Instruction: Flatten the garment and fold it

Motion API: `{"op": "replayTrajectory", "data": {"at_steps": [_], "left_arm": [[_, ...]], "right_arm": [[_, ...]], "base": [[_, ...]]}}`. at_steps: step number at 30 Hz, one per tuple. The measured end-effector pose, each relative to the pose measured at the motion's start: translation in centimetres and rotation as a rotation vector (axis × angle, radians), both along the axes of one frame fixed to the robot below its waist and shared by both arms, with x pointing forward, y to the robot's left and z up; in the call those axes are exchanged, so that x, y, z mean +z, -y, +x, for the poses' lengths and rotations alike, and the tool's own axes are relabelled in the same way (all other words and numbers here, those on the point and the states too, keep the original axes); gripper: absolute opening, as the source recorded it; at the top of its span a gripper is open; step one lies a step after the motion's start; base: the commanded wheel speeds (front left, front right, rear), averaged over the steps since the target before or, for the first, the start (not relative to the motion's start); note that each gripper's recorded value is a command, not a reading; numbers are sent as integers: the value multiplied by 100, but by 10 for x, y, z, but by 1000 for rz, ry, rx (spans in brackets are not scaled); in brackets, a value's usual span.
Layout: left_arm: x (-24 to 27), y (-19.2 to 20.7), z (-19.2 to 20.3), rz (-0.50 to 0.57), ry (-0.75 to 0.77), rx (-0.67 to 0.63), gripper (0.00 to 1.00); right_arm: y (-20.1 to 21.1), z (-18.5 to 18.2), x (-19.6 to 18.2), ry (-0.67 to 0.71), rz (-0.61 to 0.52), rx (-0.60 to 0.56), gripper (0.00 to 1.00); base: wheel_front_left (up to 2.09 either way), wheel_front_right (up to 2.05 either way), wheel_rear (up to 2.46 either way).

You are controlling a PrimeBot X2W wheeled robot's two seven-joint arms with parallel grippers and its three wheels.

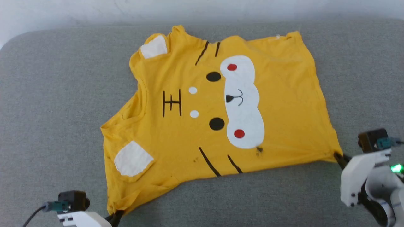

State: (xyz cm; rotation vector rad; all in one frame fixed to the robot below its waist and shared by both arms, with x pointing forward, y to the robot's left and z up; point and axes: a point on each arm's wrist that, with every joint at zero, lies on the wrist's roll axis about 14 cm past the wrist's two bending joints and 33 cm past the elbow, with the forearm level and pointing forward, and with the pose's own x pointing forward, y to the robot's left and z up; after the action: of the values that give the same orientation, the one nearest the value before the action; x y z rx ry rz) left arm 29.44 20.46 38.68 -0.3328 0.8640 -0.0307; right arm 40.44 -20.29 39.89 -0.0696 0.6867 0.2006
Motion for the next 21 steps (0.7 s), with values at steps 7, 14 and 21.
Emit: {"op": "replayTrajectory", "data": {"at_steps": [7, 14, 21], "left_arm": [[-1, 10, -6, -18, 53, 34, 0], [18, 0, 15, 82, 289, 66, 0], [69, 2, 59, 214, 671, 60, 0]], "right_arm": [[3, -39, -9, -62, 55, -98, 0], [-1, -41, 11, 97, 92, -136, 0], [-7, -37, 27, 275, 111, -126, 0]], "base": [[0, 0, 0], [0, 0, 0], [0, 0, 0]]}}
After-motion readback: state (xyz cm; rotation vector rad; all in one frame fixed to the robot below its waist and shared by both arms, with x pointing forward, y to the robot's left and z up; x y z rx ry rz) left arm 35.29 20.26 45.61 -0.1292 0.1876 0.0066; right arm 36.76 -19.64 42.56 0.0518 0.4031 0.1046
